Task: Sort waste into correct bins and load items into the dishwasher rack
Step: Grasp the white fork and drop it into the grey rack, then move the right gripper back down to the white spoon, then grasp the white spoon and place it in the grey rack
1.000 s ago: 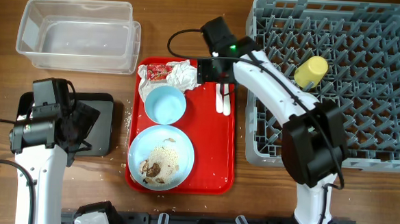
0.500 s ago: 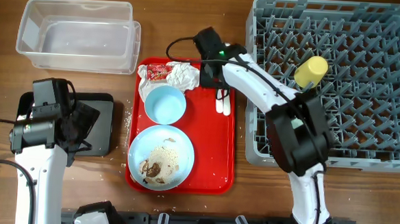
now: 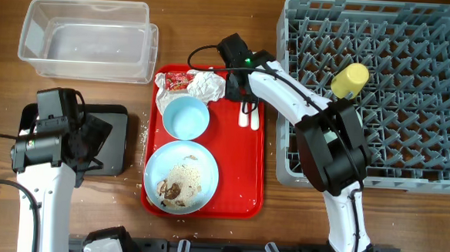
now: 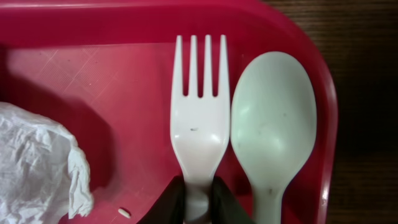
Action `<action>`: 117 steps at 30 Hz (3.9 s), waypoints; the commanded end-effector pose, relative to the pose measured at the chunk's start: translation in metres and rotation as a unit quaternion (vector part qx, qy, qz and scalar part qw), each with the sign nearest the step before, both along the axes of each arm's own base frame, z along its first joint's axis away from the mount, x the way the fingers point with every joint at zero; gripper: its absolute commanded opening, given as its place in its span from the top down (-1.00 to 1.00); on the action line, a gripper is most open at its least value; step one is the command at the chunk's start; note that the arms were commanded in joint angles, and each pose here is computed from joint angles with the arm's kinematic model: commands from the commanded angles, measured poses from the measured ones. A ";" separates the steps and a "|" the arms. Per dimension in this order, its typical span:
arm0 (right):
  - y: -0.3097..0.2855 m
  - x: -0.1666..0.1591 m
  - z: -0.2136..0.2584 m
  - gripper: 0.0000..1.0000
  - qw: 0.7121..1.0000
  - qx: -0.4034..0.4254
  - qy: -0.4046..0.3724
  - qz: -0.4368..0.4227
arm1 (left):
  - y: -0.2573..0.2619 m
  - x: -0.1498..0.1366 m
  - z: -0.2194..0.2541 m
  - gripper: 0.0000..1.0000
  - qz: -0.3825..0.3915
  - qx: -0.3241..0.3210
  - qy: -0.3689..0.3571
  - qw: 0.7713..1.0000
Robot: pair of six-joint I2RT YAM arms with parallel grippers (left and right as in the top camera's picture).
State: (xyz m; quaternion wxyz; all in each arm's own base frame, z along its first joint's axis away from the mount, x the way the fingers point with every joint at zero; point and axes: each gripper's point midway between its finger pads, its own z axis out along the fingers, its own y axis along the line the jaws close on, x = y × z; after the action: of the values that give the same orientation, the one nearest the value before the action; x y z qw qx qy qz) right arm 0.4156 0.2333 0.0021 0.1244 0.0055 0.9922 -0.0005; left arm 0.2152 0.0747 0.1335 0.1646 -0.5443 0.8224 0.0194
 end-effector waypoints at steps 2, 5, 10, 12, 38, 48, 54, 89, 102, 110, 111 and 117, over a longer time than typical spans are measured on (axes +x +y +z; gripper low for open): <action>0.007 -0.008 -0.009 0.78 0.999 0.020 0.026 0.007 | 0.003 -0.001 0.002 -1.00 0.009 0.007 -0.005 1.000; 0.005 -0.004 0.016 0.78 1.000 0.025 0.008 0.017 | 0.003 -0.001 0.002 -1.00 0.009 0.007 -0.005 1.000; -0.019 0.011 0.092 0.77 0.997 0.052 -0.053 0.010 | 0.003 -0.001 0.002 -1.00 0.010 0.007 -0.005 1.000; -0.045 0.021 0.139 0.76 0.993 0.060 -0.100 0.012 | 0.003 -0.001 0.002 -1.00 0.010 0.007 -0.005 1.000; -0.237 0.124 0.155 0.54 0.969 -0.077 -0.233 -0.037 | 0.003 -0.001 0.002 -1.00 0.010 0.007 -0.005 1.000; -0.180 0.099 0.186 0.24 0.972 0.056 -0.228 0.022 | 0.003 -0.001 0.002 -1.00 0.009 0.007 -0.005 1.000; -0.089 0.046 0.210 -0.21 0.966 0.182 -0.173 0.070 | 0.003 -0.001 0.002 -1.00 0.010 0.007 -0.005 1.000; -0.020 -0.016 -0.020 0.22 0.998 -0.007 0.048 -0.044 | 0.003 -0.001 0.002 -1.00 0.009 0.007 -0.005 1.000; -0.017 0.006 0.049 0.85 0.998 0.066 0.011 -0.017 | 0.003 -0.001 0.002 -1.00 0.010 0.007 -0.005 1.000; -0.095 0.048 0.199 0.75 0.981 0.074 -0.174 0.036 | 0.003 -0.001 0.002 -1.00 0.009 0.007 -0.005 1.000; -0.113 0.053 0.218 0.73 0.976 0.062 -0.203 0.047 | 0.003 -0.001 0.002 -1.00 0.010 0.007 -0.005 1.000; -0.177 0.072 0.226 0.71 0.971 0.026 -0.235 0.029 | 0.003 -0.001 0.002 -1.00 0.009 0.007 -0.005 1.000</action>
State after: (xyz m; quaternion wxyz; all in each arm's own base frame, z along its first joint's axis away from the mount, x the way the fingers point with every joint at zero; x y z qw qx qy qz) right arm 0.4827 0.0750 0.2421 0.3614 0.0135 0.9304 0.0596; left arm 0.2152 0.0747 0.1335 0.1646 -0.5443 0.8224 0.0194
